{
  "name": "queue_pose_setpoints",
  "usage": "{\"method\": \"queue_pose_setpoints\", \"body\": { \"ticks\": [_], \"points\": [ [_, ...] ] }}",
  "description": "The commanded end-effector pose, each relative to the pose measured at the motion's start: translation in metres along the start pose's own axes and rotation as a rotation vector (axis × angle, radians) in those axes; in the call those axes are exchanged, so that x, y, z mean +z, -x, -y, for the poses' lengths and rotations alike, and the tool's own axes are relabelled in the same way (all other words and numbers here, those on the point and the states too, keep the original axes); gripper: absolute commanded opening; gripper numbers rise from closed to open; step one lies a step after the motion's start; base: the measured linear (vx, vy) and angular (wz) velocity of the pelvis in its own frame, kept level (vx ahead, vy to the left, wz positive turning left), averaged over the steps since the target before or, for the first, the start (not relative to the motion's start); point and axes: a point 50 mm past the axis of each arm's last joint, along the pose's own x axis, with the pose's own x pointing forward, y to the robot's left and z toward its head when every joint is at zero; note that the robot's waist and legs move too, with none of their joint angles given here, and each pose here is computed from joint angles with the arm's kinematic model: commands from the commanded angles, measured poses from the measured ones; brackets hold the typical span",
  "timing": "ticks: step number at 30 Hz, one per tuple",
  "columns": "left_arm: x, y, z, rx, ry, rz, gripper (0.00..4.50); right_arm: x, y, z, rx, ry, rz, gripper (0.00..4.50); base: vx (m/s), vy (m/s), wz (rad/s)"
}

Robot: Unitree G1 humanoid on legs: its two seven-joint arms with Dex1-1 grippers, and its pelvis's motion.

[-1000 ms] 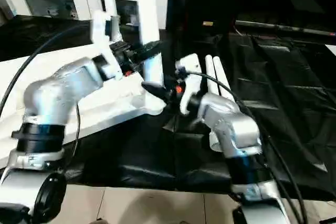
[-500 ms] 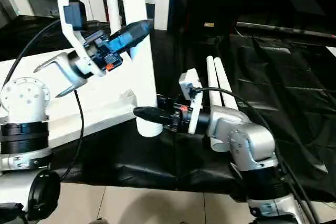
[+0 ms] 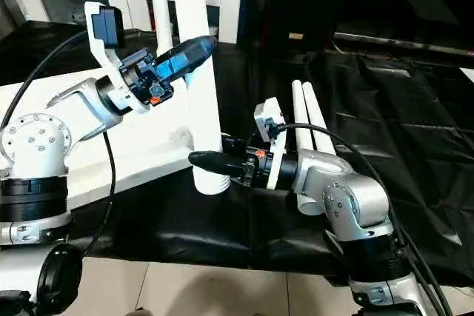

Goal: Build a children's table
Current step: Insert table leg to table base

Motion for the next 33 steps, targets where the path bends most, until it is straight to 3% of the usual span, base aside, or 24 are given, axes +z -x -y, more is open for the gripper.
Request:
{"method": "queue_pose_setpoints", "body": {
  "ticks": [1,6,7,10,17,33],
  "points": [
    [-0.003,-0.003,0.002,0.002,-0.008,-0.032,1.82,0.007,-0.001,-0.002,0.005,0.045,0.004,1.93,0.000,0.000,0.00],
    [-0.002,-0.004,0.001,0.012,-0.033,-0.035,1.82,0.009,-0.002,0.001,-0.030,0.089,-0.003,1.93,0.000,0.000,0.00],
    [-0.002,-0.005,0.001,0.017,-0.056,-0.044,1.82,0.010,-0.002,0.002,-0.044,0.090,-0.008,2.28,0.000,0.000,0.00],
    [-0.003,-0.008,0.002,0.028,-0.088,-0.063,1.82,0.013,-0.004,0.005,-0.065,0.067,0.001,2.63,0.000,0.000,0.00],
    [-0.005,-0.012,0.004,0.022,-0.129,-0.094,1.80,0.016,-0.005,0.009,-0.124,0.095,-0.081,3.17,0.000,0.000,0.00],
    [-0.005,-0.014,0.003,0.029,-0.173,-0.093,1.79,0.009,-0.011,0.008,-0.130,-0.022,-0.115,3.23,0.000,0.000,0.00]
  ]
}}
